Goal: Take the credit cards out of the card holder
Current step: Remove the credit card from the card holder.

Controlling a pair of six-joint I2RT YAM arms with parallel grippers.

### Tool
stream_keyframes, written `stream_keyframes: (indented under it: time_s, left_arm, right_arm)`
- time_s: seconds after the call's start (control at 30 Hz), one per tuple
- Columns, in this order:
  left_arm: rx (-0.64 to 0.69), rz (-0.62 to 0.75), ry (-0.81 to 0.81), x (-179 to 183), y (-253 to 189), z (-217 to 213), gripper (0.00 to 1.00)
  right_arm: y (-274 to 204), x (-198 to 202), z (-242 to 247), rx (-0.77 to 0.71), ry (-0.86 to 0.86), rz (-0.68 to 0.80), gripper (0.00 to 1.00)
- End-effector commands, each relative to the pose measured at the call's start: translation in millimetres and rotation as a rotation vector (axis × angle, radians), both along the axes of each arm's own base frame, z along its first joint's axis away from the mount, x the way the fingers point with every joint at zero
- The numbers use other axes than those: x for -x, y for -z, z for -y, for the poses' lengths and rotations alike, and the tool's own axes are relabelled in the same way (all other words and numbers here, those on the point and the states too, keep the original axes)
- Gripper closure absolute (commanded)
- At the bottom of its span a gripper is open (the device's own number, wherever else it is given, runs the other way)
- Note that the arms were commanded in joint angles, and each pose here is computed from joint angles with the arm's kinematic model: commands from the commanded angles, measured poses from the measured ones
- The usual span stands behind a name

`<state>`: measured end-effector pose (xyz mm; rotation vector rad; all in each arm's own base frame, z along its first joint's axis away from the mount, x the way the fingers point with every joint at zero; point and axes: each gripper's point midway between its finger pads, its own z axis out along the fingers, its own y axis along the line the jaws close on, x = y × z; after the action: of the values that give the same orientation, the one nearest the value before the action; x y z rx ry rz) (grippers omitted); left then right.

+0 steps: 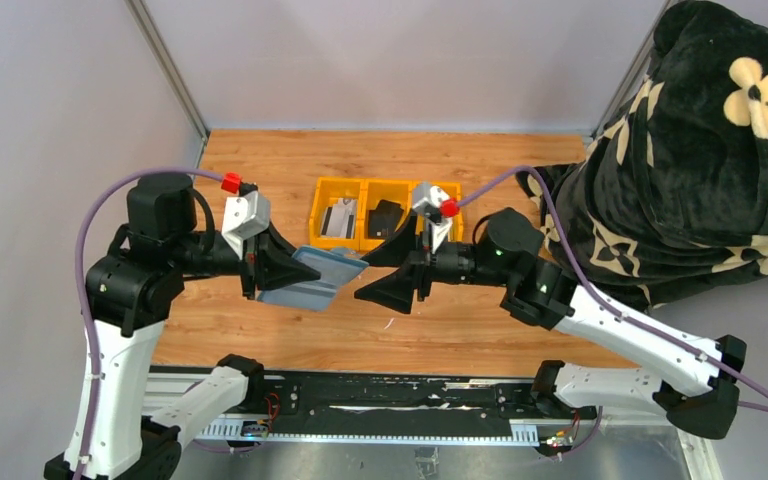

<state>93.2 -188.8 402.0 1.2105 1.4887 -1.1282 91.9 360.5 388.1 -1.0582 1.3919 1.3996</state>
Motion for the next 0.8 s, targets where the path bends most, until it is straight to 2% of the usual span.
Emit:
stream_keyframes:
  time_s: [0.0, 0.1, 0.13, 0.17, 0.2, 0.27, 0.43, 0.57, 0.77]
  left_arm:
    - [0.028, -0.014, 0.006, 3.1, -16.7, 2.4, 1.00]
    - [0.065, -0.038, -0.088, -5.2, -20.7, 1.7, 1.00]
    - [0.110, 0.006, -0.126, -11.6, -29.9, 2.3, 1.00]
    - [0.153, -0.024, -0.151, -9.1, -32.1, 2.4, 1.00]
    - [0.236, 0.030, -0.173, -11.4, -48.5, 3.2, 1.00]
    - [0.336, 0.026, -0.185, -3.6, -60.3, 2.3, 1.00]
    - [0.385, -0.029, -0.219, -2.6, -70.1, 0.5, 1.00]
    - [0.431, -0.055, -0.222, -0.9, -74.7, 0.4, 1.00]
    - [0.409, -0.131, -0.237, -6.0, -53.8, 2.3, 1.00]
  right_arm:
    - [-76.0, -10.5, 14.5, -0.390, 0.097, 0.005, 0.33]
    - [-67.2, -10.2, 6.3, -0.398, 0.072, -0.028, 0.32]
    - [-64.3, -11.3, 2.4, -0.398, 0.066, -0.035, 0.31]
    - [-62.9, -12.6, -1.0, -0.402, 0.062, -0.045, 0.29]
    - [-61.2, -14.2, -4.5, -0.403, 0.060, -0.047, 0.29]
    - [-60.8, -15.7, -9.7, -0.412, 0.052, -0.053, 0.29]
    - [-64.2, -10.5, -14.1, -0.472, -0.002, -0.073, 0.37]
    - [-66.1, -9.6, -15.3, -0.512, -0.022, -0.103, 0.51]
    - [-74.4, -3.3, -9.7, -0.540, -0.064, -0.127, 0.76]
